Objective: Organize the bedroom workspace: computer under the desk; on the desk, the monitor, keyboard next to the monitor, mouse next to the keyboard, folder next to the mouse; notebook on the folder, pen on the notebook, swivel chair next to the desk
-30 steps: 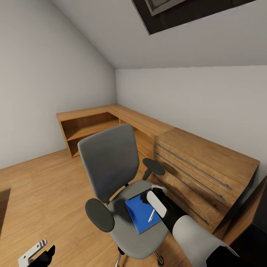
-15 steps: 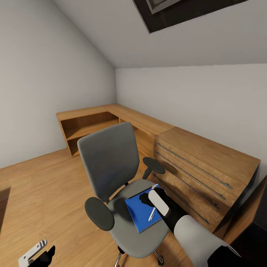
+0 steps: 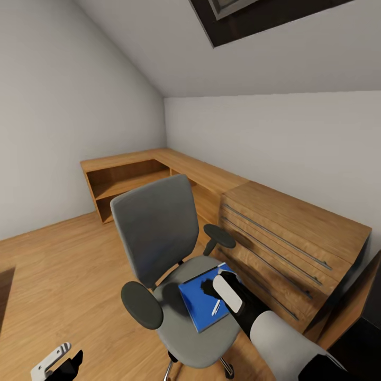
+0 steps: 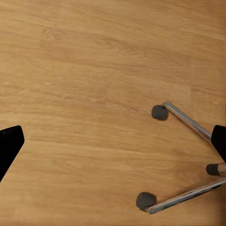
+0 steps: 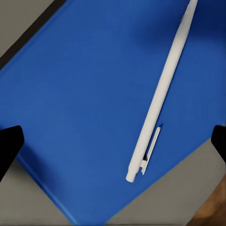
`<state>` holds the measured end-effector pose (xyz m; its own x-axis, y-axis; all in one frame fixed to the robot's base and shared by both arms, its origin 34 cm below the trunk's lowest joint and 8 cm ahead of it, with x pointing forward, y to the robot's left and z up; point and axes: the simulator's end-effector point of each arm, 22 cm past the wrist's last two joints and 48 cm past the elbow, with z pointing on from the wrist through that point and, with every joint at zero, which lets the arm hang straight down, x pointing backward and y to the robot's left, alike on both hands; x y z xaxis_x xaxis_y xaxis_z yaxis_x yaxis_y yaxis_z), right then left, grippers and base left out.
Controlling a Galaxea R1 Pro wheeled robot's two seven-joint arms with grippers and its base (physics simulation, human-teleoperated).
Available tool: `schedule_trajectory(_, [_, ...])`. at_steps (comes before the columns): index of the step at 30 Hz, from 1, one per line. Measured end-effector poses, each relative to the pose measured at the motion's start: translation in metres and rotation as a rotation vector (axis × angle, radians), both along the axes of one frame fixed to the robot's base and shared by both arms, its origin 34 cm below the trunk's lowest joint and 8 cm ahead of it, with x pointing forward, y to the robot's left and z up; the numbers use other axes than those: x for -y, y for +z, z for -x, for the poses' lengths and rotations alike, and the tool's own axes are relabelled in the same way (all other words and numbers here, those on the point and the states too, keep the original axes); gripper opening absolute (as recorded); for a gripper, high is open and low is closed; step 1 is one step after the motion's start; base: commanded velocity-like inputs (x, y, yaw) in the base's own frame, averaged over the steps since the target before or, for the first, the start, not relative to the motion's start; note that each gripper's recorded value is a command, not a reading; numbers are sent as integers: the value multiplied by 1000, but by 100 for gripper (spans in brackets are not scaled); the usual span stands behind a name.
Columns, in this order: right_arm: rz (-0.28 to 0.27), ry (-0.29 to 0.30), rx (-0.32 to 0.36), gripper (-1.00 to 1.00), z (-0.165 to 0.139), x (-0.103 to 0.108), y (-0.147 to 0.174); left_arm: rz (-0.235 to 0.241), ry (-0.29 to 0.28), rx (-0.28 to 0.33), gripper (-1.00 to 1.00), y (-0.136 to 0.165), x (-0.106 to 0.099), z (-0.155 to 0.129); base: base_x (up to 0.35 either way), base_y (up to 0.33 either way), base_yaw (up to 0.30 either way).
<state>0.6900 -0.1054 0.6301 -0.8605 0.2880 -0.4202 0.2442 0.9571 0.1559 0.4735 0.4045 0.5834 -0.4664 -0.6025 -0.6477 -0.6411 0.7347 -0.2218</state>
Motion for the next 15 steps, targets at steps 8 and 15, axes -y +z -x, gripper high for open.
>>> schedule_trajectory(8, [3,17,-25,100,8,1,-6,1,1,0,100,0,1,0,0,0,0])
schedule_trajectory(15, [4,19,-27,100,9,1,-7,2,0,0,100,0,1,0,0,0,0])
